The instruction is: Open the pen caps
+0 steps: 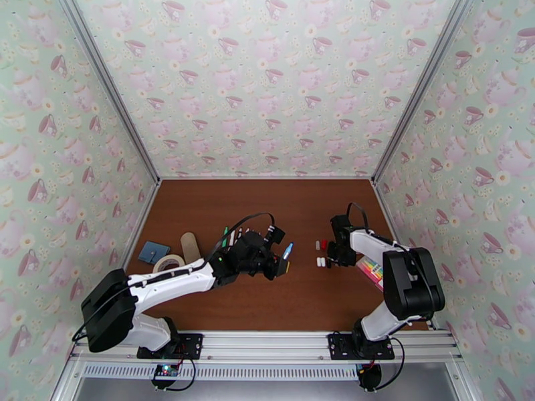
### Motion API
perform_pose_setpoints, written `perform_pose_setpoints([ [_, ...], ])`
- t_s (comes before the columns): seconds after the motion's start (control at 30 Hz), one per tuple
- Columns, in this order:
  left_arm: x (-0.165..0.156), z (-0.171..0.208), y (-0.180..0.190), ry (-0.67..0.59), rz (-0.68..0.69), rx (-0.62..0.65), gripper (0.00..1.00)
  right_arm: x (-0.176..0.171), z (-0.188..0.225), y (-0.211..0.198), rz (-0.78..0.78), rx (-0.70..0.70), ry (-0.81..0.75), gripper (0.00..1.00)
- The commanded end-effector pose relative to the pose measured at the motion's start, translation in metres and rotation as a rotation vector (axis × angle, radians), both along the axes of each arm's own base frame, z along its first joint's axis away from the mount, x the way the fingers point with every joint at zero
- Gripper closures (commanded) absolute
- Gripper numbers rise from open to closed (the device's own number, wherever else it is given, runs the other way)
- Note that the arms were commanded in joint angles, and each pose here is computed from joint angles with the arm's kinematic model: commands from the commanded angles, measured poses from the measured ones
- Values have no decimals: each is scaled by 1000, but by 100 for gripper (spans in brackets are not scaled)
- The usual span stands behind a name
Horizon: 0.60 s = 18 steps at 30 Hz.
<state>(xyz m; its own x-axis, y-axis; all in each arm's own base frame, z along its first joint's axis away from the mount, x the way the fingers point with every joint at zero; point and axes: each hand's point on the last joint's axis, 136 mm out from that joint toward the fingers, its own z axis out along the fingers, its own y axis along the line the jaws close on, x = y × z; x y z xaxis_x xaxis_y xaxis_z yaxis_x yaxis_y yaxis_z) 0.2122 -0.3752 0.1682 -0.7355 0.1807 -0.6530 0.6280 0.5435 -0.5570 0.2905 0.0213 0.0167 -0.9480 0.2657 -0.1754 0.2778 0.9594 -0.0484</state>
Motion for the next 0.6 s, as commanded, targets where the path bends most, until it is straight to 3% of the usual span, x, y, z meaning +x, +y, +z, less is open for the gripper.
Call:
perform_pose_setpoints([
  [0.0,2,0,-2,11,3,-10,96,1,4,2,-1,17,-3,72],
  [0.4,5,-2,0,38,42,5,93,8,47,14,12,68,-142,68],
  [0.57,17,-11,2,42,124,75,92,14,80,47,104,202,-297,63],
])
